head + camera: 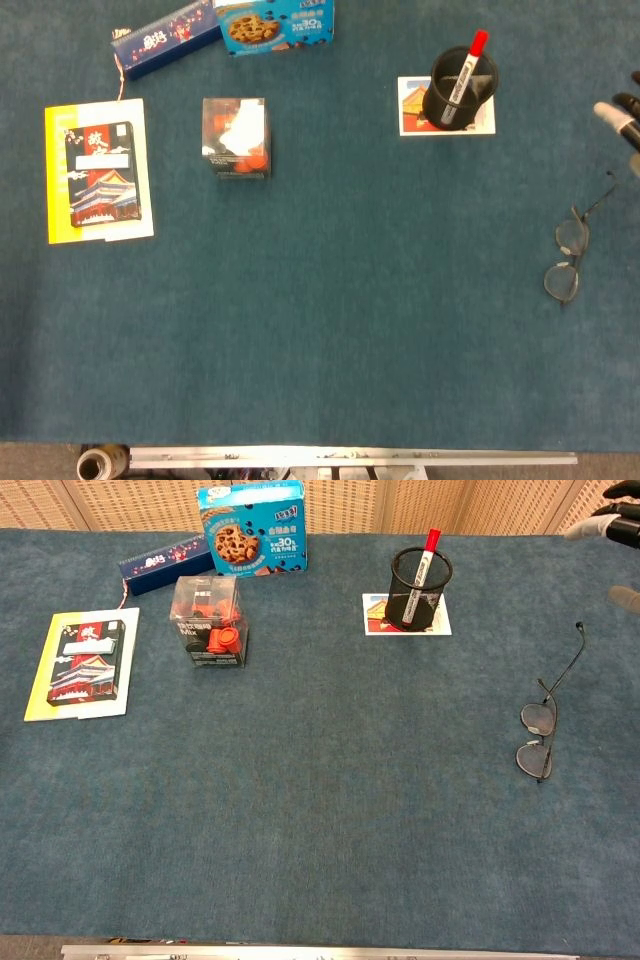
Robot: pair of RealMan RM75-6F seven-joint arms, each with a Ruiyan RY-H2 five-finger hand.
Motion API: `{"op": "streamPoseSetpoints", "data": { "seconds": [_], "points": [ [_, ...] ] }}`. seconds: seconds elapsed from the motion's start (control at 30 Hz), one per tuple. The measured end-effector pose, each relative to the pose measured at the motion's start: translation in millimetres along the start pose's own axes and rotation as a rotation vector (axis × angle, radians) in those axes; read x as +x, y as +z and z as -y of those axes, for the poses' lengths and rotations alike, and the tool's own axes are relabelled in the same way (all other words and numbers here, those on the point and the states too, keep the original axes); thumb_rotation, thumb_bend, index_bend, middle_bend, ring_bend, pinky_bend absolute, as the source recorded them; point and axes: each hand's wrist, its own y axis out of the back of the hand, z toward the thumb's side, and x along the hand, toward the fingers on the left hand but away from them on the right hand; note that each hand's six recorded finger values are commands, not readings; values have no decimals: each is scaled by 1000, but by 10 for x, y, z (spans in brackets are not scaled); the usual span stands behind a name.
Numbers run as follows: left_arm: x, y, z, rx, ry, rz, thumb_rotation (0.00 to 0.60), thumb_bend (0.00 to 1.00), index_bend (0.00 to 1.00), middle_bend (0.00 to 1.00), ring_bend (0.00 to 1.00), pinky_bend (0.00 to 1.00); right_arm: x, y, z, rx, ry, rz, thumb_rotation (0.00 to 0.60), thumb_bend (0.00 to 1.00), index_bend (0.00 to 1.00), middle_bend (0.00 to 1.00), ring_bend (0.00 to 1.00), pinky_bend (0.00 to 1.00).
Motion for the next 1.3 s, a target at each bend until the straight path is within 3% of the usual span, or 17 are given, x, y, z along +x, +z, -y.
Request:
{"op": "streamPoseSetpoints", "data": {
  "seconds": [0.47, 0.93, 1.3],
  "points": [
    [-20, -4, -3, -2, 3, -1, 600, 521, 516, 528, 504, 627, 16, -280, 287, -19, 28, 79, 600, 227, 238, 294, 136, 290],
    [-26, -7, -23, -7, 9, -1, 600, 522, 516, 527, 504, 627, -18, -194, 547, -120, 30, 93, 600, 112, 238, 295, 136, 291],
    [-13, -6, -26, -7, 9, -1, 600, 521, 516, 527, 504, 627, -11, -180, 601, -163, 0, 109, 600, 114, 238, 303, 136, 291]
  ]
}}
